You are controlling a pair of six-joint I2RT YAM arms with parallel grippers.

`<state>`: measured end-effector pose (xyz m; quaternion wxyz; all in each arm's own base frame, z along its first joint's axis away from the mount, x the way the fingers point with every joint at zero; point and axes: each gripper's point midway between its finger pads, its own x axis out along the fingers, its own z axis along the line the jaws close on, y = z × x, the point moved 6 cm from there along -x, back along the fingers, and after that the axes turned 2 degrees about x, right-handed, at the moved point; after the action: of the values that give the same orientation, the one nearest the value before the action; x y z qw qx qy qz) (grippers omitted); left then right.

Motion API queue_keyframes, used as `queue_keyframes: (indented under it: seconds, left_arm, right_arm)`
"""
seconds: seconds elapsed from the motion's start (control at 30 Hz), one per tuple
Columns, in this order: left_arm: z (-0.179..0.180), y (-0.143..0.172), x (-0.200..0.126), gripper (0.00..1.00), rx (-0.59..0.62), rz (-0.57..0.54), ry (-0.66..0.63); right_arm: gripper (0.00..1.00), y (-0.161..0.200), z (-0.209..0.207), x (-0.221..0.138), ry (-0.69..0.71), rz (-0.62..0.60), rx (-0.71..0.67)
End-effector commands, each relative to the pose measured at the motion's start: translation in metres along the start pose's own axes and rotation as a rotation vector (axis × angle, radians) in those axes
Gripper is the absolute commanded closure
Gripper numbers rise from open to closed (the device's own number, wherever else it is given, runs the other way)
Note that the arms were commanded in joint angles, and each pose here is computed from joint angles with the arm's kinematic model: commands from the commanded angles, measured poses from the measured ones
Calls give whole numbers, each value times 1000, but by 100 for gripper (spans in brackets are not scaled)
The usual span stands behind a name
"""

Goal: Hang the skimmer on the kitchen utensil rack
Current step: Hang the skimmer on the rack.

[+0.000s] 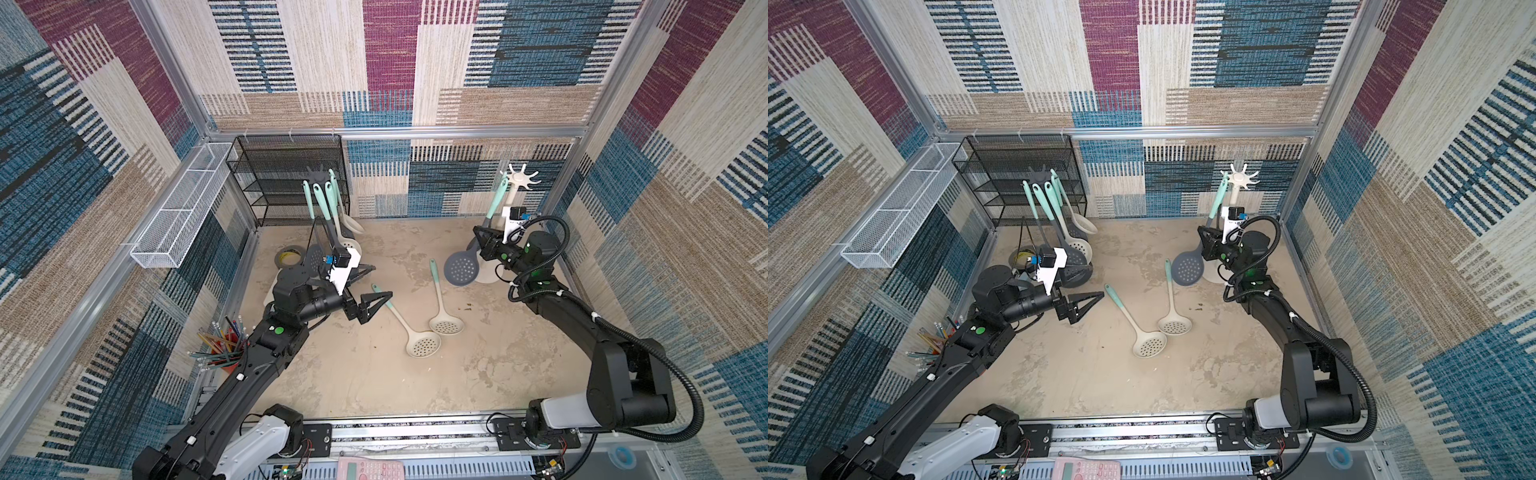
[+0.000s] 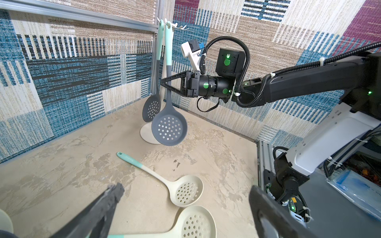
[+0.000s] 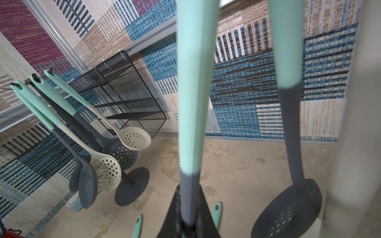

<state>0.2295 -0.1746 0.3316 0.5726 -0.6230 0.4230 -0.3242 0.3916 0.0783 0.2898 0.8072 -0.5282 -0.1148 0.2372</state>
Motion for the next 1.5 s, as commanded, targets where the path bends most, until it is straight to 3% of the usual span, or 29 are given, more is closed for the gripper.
queue_keyframes:
  seconds: [0.0,0.2,0.37,0.77,1.17,1.47]
  left_arm:
    - [0,-6,0,0,27,-24,-2]
    - [1,-6,0,0,26,-22,-12]
    - [2,-6,0,0,17,-22,-17]
    - [20,-1,2,0,-33,37,-186]
    - [19,8,4,3,21,93,-330]
    - [13,12,9,3,34,123,-344]
  right_arm:
    - [87,2,-6,0,57,19,47]
    - [58,-19,2,-16,107,-41,0]
    - [47,-31,11,-34,133,-74,-40]
    - [44,3,22,-68,196,-8,-69]
    - [46,71,51,-63,154,164,-15]
    - [48,117,49,-53,205,266,57]
